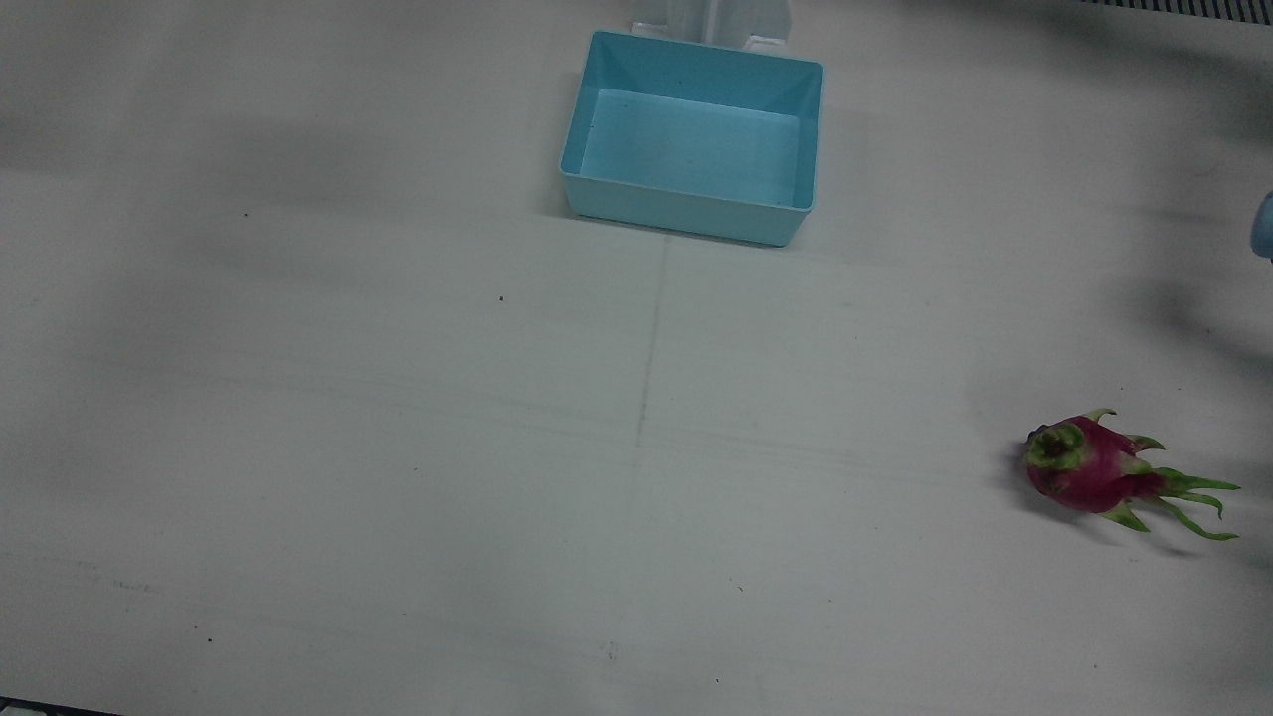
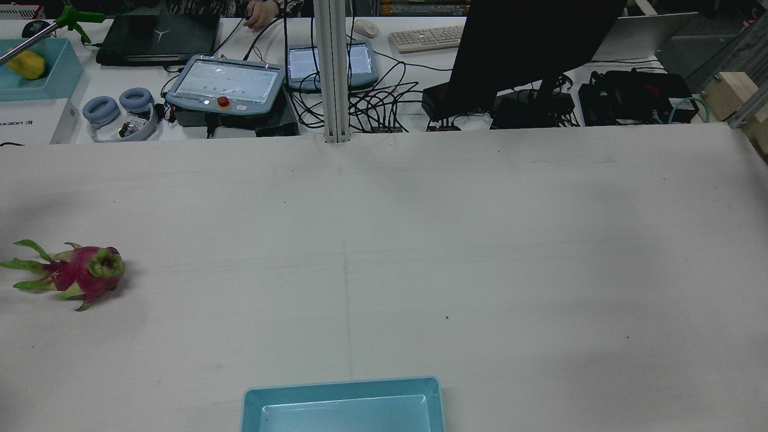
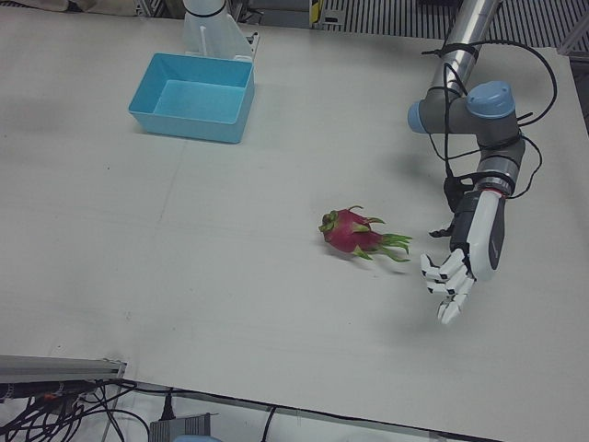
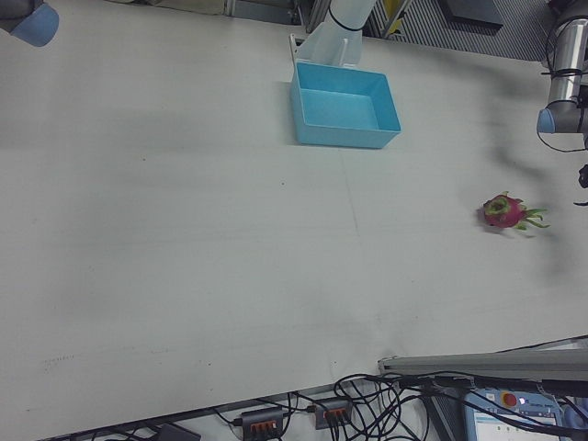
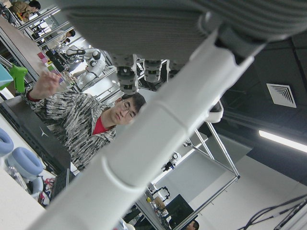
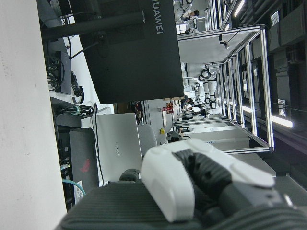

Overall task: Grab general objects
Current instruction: 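Reach the left hand toward the pink dragon fruit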

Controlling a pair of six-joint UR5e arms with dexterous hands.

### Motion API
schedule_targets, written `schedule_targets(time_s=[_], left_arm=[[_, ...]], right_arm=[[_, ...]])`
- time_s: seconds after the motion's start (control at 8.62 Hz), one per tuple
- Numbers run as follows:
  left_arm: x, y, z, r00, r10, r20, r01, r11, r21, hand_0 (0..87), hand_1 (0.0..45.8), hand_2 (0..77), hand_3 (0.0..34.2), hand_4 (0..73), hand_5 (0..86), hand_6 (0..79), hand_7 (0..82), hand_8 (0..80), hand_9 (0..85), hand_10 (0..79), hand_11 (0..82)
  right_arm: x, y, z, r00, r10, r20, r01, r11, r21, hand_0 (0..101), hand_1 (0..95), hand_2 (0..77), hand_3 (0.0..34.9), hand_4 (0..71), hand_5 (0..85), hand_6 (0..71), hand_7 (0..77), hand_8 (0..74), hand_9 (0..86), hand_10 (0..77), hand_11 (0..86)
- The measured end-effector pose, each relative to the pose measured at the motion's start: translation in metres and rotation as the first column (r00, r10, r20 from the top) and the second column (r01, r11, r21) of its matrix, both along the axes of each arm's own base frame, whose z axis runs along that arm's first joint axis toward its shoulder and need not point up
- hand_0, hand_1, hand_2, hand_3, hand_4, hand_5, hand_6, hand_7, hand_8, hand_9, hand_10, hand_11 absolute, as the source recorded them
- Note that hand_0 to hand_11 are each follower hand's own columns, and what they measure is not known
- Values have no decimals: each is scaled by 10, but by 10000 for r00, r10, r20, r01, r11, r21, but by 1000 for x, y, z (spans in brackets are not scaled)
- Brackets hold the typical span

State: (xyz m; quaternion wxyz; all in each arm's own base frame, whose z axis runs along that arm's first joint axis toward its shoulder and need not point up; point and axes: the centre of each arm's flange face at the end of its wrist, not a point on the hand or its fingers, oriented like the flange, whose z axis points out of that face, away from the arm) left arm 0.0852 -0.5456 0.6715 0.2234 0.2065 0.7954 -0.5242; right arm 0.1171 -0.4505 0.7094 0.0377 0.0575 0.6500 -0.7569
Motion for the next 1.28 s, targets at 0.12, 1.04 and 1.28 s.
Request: schedule_targets(time_s=[0.12,1.04,1.28], left_arm=[[14,3,-15,9995,247,181,-247,9997,17,797,0,0,0,120,698,147,693,27,131,235,11],[95,46,-109,8442,1754,5065,-1506,9845,-898,796,0,0,0,87,698,104,698,22,131,235,5],[110,47,-119,8283,1973,5244,-1672,9803,-1048,797,0,0,0,87,698,16,676,16,125,235,5]], right_arm=[[0,0,0,10000,5,0,-5,10000,3,0,949,774,0,0,0,0,0,0,5,0,5],[0,0,0,10000,5,0,-5,10000,3,0,949,774,0,0,0,0,0,0,5,0,5],[0,0,0,10000,3,0,-3,10000,4,0,949,774,0,0,0,0,0,0,5,0,5]])
